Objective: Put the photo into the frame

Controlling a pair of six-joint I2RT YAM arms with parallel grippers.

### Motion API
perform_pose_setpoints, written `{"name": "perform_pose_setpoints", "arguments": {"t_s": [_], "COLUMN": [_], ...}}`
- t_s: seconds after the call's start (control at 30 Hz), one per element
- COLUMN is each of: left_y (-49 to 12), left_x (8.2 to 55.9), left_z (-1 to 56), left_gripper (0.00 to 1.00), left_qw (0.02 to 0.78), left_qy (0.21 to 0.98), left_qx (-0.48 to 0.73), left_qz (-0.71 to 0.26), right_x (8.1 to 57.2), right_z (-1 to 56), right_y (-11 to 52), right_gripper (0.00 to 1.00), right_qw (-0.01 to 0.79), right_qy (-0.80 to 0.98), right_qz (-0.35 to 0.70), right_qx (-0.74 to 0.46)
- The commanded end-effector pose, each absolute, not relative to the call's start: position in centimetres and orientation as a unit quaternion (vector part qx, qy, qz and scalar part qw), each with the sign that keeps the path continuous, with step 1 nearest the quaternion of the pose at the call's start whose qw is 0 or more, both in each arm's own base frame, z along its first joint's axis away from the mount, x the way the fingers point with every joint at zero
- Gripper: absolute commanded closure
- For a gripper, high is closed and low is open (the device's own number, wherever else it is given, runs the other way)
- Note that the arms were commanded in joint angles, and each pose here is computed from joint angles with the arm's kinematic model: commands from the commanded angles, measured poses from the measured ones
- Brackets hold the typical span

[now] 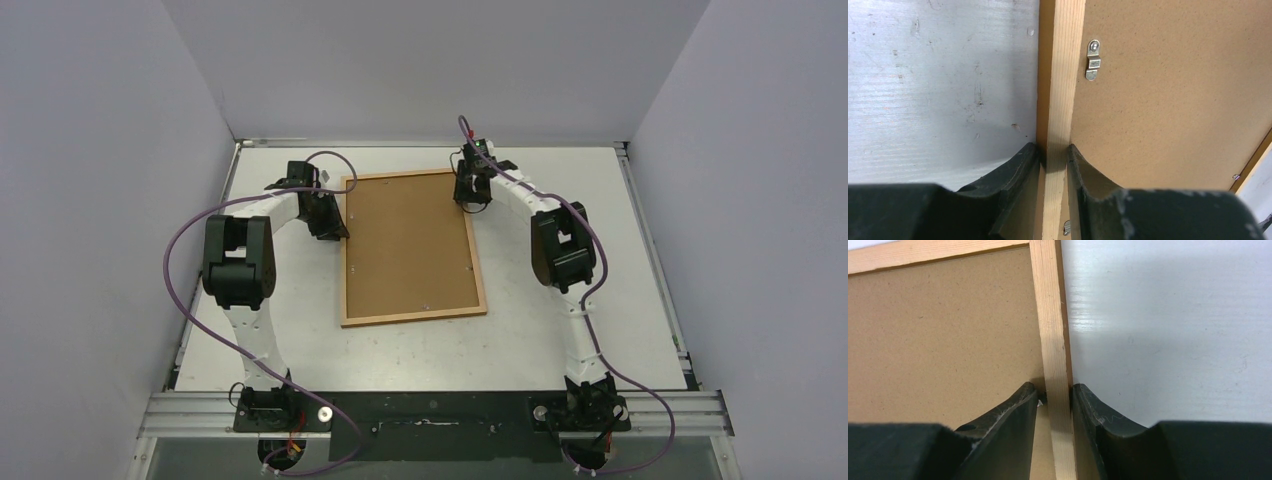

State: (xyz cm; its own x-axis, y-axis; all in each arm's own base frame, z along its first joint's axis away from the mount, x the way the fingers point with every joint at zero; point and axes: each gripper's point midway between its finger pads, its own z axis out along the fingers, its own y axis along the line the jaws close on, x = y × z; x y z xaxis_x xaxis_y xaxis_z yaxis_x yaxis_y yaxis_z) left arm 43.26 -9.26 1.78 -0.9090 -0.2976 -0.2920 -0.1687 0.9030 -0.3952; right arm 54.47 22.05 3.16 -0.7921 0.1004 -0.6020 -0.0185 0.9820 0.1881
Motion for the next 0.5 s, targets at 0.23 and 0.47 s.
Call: {"name": "perform_pose_setpoints", "arguments": {"t_s": [0.23,0.47], "left_y": [-8.7,-8.9], "left_x": [39.7,40.4], "left_z": [-3.0,-1.8], "left_gripper": [0.78,0.75], "left_qw": [0.098,0.113], "left_qy": [0.977,0.974], "left_qx": [-0.121,-0.129], "left_qz": [-0.143,-0.151], "right_x": [53.3,54.4], "right_z": [-1.1,2.2], "right_y": [21.8,22.1], "right_gripper": [0.97,0.72], "right_qw": [0.279,0.307], "right_qy": [0.952,0.941], "right_qz": [0.116,0.131], "right_qx": [0.044,0.062]}}
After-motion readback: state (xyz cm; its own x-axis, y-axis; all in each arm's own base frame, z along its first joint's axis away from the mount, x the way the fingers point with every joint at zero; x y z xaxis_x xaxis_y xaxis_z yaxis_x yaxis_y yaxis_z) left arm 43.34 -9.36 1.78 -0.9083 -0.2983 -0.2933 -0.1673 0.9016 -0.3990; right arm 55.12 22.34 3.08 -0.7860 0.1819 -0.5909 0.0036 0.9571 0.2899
